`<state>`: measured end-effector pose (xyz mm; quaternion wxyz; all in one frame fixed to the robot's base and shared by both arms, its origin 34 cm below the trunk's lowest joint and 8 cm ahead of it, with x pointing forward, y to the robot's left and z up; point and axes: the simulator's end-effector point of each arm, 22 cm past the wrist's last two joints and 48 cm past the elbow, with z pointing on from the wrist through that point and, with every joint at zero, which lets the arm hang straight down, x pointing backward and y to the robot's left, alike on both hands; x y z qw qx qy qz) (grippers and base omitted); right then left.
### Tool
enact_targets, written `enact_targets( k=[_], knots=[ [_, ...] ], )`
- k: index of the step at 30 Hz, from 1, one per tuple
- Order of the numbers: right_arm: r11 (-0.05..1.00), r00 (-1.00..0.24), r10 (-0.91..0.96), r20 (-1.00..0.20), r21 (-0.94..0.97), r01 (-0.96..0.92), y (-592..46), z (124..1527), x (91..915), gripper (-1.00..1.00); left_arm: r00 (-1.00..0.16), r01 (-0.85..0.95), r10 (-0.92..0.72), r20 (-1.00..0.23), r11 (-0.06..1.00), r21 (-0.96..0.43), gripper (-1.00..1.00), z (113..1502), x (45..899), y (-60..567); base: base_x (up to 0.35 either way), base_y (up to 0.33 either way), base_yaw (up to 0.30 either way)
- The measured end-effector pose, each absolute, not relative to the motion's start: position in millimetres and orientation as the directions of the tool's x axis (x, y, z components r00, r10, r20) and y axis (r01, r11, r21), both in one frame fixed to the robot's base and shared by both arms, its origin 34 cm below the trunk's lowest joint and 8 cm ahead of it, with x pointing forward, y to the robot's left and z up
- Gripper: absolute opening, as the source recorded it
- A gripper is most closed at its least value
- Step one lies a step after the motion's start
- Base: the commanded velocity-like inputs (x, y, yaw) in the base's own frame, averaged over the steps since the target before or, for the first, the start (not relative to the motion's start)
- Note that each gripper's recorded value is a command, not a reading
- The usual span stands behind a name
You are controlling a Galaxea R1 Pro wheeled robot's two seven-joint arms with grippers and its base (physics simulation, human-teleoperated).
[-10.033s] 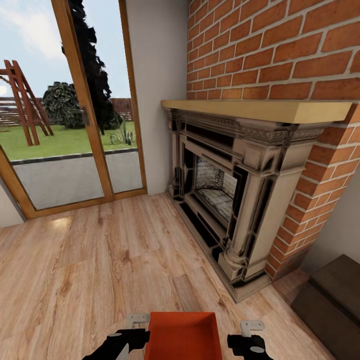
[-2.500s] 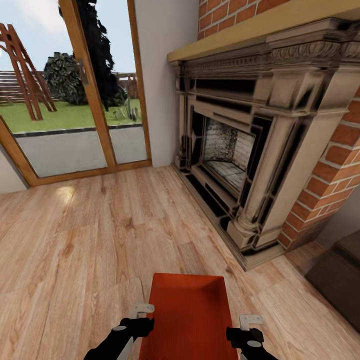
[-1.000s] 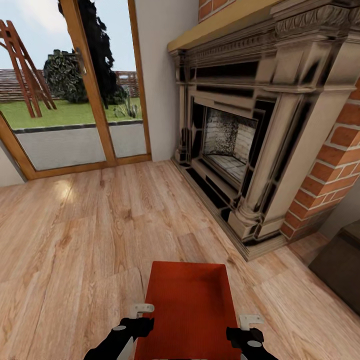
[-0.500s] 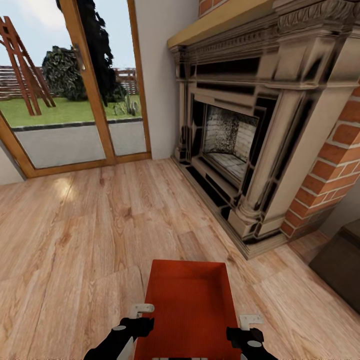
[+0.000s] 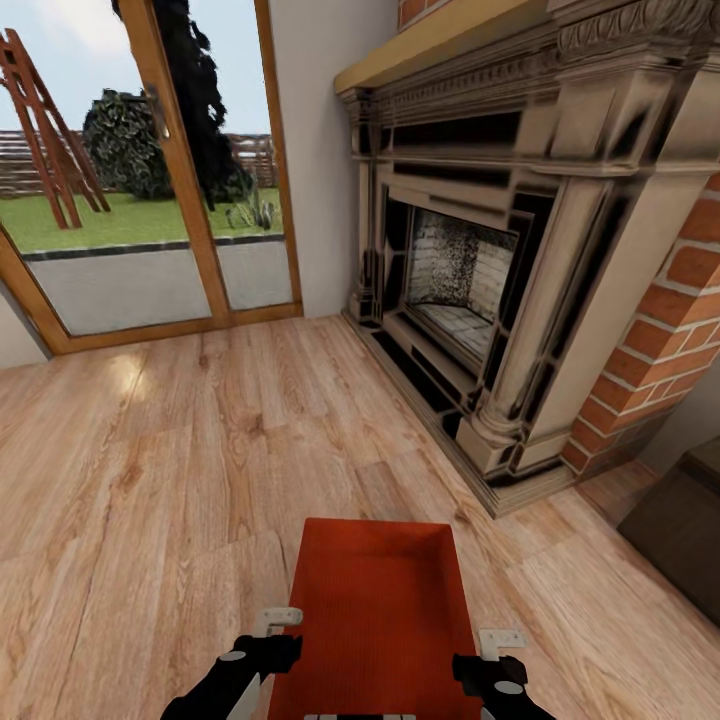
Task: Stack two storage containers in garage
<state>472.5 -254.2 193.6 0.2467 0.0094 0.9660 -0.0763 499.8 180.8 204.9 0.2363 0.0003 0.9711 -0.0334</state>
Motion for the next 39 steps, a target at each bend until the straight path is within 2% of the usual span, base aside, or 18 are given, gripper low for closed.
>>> enact_targets(
  k=[17, 39],
  knots=[
    [0.993, -0.88, -0.01, -0.475, -0.111, 0.049, -229, 193, 471, 1.0, -0.889, 0.013, -0.014, -0.459, 0.998, -0.055, 1.0, 204, 500, 189, 0.0, 0.0, 0.0],
    [0.993, -0.88, -0.009, -0.475, -0.111, 0.05, -231, 193, 471, 1.0, -0.889, 0.016, -0.011, -0.457, 0.998, -0.055, 1.0, 204, 499, 188, 0.0, 0.0, 0.0]
  ],
)
